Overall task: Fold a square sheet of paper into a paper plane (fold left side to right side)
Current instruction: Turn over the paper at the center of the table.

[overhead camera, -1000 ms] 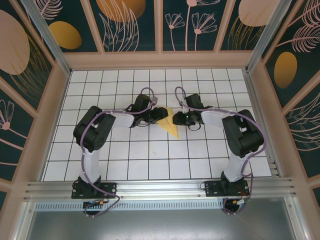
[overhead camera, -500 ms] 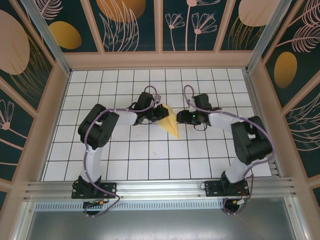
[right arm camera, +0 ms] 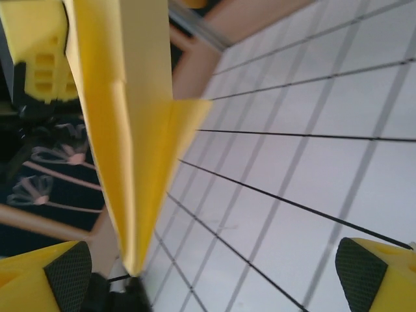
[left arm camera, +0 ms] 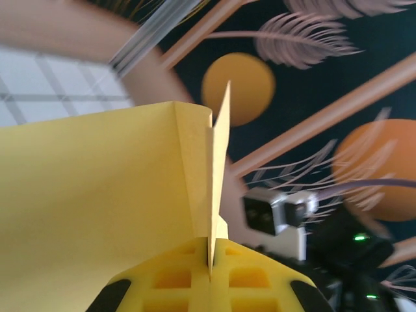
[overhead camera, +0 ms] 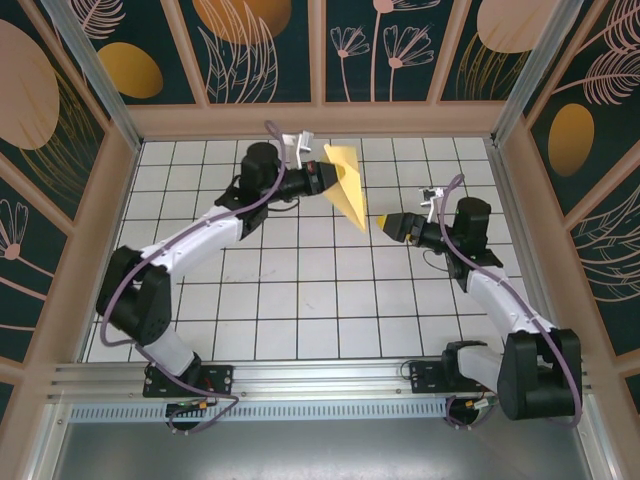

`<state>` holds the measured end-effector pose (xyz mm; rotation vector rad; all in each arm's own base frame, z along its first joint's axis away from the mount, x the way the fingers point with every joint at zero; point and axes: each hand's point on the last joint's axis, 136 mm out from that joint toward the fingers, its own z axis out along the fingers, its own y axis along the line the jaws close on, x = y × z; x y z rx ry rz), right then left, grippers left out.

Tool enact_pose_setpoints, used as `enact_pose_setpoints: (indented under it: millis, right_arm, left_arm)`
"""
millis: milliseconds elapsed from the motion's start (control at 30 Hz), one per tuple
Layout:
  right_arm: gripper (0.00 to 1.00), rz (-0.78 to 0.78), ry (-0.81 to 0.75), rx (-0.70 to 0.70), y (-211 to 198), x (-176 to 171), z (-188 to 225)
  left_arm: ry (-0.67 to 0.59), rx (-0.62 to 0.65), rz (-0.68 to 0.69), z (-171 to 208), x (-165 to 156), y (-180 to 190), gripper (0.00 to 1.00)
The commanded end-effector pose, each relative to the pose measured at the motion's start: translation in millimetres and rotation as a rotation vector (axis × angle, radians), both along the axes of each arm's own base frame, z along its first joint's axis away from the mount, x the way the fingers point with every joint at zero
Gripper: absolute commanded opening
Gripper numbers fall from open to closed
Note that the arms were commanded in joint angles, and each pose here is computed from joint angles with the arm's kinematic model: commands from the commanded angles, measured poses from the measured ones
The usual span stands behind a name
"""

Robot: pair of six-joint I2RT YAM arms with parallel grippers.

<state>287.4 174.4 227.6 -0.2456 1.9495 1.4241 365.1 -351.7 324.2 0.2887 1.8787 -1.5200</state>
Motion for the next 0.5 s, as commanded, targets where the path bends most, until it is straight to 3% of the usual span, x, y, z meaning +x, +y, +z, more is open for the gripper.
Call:
enact_pose_setpoints:
  millis: [0, 300, 467]
  right_arm:
    - [0.99, 0.190, -0.161, 0.082, 21.8, -30.3, 45.4]
    - [0.97, 0.275, -0.211, 0.106, 51.1, -31.6, 73.4]
    - [0.78, 0.273, -0.213, 0.109, 53.1, -26.1, 80.5]
  left_arm:
    - [-0.035, -0.056, -0.089, 27.5, -17.5, -5.1, 0.04]
    - [-0.033, -0.112, -0.166, 44.0, -35.2, -5.9, 0.04]
    - [-0.015, -0.121, -0.193, 38.1, -39.2, -7.6, 0.04]
